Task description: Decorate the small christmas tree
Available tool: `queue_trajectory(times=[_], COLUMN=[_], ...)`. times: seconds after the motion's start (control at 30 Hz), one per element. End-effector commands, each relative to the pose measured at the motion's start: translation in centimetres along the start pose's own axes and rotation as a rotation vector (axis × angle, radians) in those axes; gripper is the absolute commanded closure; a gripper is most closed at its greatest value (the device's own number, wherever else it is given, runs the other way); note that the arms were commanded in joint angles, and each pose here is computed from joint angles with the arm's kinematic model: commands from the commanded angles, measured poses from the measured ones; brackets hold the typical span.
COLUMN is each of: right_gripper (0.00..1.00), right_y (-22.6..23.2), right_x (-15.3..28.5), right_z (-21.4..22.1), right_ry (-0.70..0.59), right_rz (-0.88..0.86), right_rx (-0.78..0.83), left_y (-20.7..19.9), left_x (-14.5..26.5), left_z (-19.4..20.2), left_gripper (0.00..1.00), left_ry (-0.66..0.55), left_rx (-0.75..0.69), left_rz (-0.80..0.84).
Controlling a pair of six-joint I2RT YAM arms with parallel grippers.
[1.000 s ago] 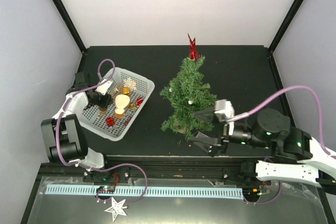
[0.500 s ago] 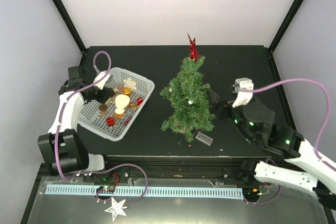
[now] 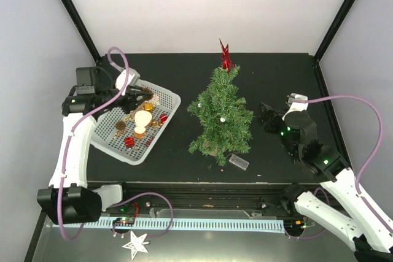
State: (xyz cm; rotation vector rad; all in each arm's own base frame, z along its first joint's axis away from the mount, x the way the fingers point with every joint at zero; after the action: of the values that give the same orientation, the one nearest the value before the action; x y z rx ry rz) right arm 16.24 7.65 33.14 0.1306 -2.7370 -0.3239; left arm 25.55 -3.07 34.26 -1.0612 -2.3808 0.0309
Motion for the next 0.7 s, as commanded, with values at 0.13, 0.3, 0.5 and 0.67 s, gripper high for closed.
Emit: queue_trajectory(times=[0.13, 0.3, 0.5, 0.67], right_gripper=[0.05, 0.05, 0.05, 0.05], right_y=[0.3, 0.5, 0.5, 0.5], right_x=[-1.6, -2.1, -2.3, -2.6], right_z=[1.7, 2.2, 2.7, 3.1], right_ry=[0.059, 0.083, 0.092, 0.104], right_rz=[-0.038, -0.052, -0.061, -0.063], right_rx=[-0.046, -0.047, -0.051, -0.042], left_y=[-6.3, -8.7, -10.7, -12.4], left_x=[-2.0, -3.6, -5.4, -7.2], left_z=[-4.0, -6.3, -8.5, -8.5], left_gripper=[0.71, 0.71, 0.71, 0.71], left_ry=[-0.067, -0.063, -0.061, -0.012], left_rx=[-0.043, -0.090, -0.068, -0.071], left_rz=[0.370, 0.476, 0.603, 0.687])
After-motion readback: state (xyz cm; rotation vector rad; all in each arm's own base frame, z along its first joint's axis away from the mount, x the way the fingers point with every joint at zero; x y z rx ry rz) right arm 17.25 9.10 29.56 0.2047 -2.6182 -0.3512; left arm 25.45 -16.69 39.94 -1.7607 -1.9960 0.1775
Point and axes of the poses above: each gripper's point midway between its finger pads, its own x axis back along the fingers, its own y axis along the line the jaws close on, z = x × y, the point moved 9 cm from there along x, back along the fingers, and after that the axes turned 7 degrees about x, right-handed, at the moved point
